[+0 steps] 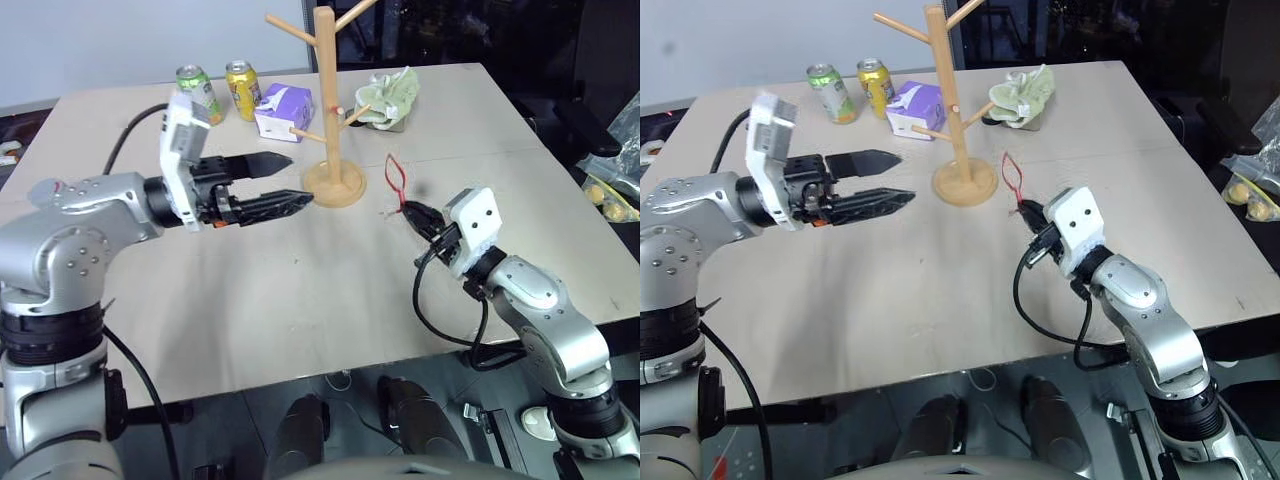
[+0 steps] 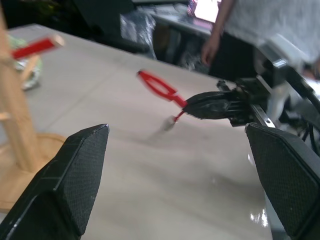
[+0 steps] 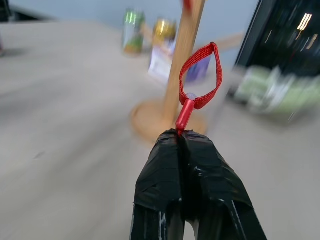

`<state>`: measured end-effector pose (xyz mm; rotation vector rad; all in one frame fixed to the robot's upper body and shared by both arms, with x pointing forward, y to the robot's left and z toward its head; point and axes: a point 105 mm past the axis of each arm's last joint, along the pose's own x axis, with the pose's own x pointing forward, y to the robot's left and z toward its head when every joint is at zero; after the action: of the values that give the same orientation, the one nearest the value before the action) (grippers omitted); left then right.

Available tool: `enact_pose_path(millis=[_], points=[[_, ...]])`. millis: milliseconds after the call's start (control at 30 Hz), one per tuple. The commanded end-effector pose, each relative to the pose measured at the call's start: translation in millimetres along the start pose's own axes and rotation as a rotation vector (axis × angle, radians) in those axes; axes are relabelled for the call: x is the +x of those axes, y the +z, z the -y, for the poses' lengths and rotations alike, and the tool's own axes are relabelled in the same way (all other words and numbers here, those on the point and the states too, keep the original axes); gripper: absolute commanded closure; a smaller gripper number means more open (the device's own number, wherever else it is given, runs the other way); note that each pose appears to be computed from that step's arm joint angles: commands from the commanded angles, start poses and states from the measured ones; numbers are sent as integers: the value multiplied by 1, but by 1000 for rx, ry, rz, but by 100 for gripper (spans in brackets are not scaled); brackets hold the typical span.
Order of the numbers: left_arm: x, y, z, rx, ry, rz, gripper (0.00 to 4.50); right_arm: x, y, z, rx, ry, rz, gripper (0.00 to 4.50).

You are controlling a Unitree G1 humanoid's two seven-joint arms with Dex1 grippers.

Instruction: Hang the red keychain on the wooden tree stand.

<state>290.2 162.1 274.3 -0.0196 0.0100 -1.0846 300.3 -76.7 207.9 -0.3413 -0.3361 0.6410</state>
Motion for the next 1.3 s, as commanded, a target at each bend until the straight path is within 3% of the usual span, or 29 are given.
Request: enact_pose_path(millis=[33, 233, 467, 767, 1300], points=[[-11, 22, 0, 3, 46, 106, 0, 13, 27, 3, -156, -38, 168, 445], [-16, 39, -4, -9, 95, 202, 0, 50, 45, -3, -193, -43, 295, 445], [-10, 42, -2, 0, 86, 214, 0, 75, 33, 3, -136, -40, 264, 445], [-7, 39, -2, 11, 85, 207, 0, 88, 14, 8, -109, -18, 189, 445], [-4, 38, -2, 18, 83, 217, 0, 98, 15, 5, -103, 26, 170, 445]])
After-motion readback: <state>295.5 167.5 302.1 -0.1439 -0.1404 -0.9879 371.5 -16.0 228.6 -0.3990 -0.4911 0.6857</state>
